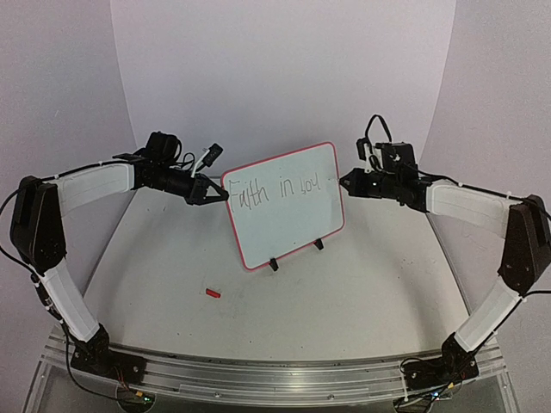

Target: Write a sentence on the whiteboard

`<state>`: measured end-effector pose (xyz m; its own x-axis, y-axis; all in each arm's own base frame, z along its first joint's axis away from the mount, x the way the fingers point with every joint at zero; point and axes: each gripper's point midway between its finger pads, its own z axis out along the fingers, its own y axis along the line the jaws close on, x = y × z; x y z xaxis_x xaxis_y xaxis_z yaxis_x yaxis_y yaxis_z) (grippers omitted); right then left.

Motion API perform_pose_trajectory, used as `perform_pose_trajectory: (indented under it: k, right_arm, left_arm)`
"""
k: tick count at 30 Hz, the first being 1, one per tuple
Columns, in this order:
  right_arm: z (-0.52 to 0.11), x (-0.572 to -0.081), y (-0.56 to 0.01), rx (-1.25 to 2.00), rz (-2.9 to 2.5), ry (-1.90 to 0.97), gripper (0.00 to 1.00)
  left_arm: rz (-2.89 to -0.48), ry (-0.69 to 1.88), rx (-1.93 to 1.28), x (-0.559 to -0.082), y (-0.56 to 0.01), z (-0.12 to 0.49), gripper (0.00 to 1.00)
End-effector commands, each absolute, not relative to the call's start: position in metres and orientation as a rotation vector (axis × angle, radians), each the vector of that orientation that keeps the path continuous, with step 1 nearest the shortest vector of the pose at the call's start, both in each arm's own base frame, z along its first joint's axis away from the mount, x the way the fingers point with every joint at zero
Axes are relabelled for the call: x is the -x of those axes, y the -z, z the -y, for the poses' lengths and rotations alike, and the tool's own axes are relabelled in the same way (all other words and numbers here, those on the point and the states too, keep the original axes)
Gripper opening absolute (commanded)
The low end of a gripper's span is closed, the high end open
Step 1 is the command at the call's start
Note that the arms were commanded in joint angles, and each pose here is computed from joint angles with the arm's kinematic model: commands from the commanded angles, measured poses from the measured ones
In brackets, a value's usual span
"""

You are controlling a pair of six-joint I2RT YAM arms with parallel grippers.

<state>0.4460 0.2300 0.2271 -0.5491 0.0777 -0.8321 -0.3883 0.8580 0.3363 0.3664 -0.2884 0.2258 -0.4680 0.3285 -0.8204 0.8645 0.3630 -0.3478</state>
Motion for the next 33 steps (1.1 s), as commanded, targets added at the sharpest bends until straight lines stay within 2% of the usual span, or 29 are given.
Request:
perform_pose_trajectory:
  k: [1,20,33]
  right_arm:
    - [-0.244,-0.460,-0.244,0.271,-2.000,-0.652,0.00]
    - [-0.266,-0.479,-0.250,0.322,-1.972,-0.712,0.00]
    - [-0.254,-0.483,-0.232,0.241,-2.019,-0.652,0.00]
  left_arm:
    - [-2.014,1.052,-1.089,-0.351,-0.216,0.294,0.00]
    - [-2.031,1.052,-1.089,-0.353,-0.210,0.294,0.00]
    - [-2.028,1.054,-1.090,-0.353,-0.210,0.295,0.00]
